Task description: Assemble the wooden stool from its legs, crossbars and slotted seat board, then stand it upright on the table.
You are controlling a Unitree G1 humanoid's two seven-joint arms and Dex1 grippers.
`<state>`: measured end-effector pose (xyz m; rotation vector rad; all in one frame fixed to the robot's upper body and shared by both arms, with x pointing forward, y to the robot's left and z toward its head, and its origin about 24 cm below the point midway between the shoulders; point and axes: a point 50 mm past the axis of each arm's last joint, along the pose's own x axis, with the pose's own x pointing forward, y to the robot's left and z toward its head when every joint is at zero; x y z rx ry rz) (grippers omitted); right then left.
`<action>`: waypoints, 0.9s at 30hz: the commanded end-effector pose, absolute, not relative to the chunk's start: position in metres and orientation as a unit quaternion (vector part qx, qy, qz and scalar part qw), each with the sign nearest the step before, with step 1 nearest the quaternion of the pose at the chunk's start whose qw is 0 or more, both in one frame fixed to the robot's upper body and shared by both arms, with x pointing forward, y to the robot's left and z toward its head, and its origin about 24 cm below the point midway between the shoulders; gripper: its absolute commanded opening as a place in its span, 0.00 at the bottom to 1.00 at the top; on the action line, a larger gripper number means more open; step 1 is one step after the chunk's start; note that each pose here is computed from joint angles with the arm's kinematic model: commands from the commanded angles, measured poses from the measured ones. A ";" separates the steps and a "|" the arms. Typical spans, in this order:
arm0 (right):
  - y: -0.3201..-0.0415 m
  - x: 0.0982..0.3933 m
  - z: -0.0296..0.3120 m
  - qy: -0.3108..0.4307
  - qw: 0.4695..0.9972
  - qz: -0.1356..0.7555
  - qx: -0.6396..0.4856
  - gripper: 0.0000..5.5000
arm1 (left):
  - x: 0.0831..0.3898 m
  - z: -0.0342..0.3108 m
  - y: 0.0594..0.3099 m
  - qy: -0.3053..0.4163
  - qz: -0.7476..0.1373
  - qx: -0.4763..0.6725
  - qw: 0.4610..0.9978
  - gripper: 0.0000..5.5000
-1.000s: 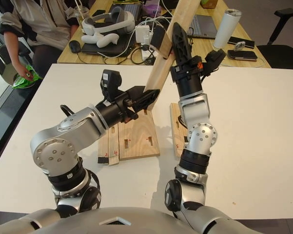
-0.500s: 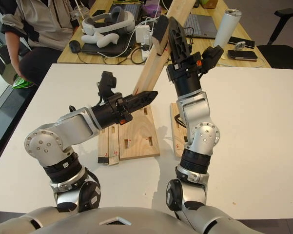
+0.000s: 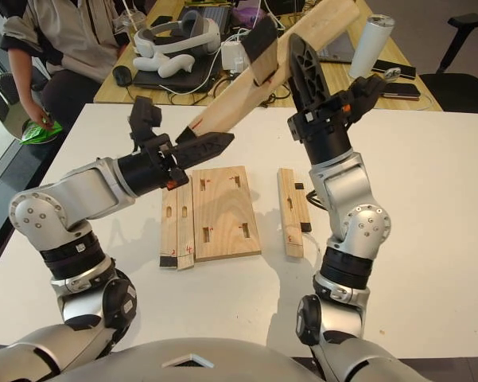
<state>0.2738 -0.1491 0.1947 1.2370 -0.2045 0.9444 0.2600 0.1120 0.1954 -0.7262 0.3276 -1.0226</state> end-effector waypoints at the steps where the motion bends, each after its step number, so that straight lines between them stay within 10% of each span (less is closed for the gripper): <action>1: -0.135 0.252 0.205 -0.054 0.670 0.527 0.521 0.19 | 0.276 0.198 0.132 0.147 -0.404 -0.339 0.836 0.21; 7: -0.131 0.254 0.207 -0.062 0.671 0.518 0.527 0.18 | 0.253 0.209 0.114 0.126 -0.492 -0.346 0.789 0.15; 17: -0.156 0.266 0.218 -0.110 0.720 0.450 0.517 0.18 | 0.235 0.167 0.114 0.193 -0.437 -0.241 0.845 0.36; 27: -0.211 0.231 0.204 -0.001 0.861 0.307 0.404 0.18 | 0.242 0.116 0.175 0.179 -0.062 -0.017 0.982 0.36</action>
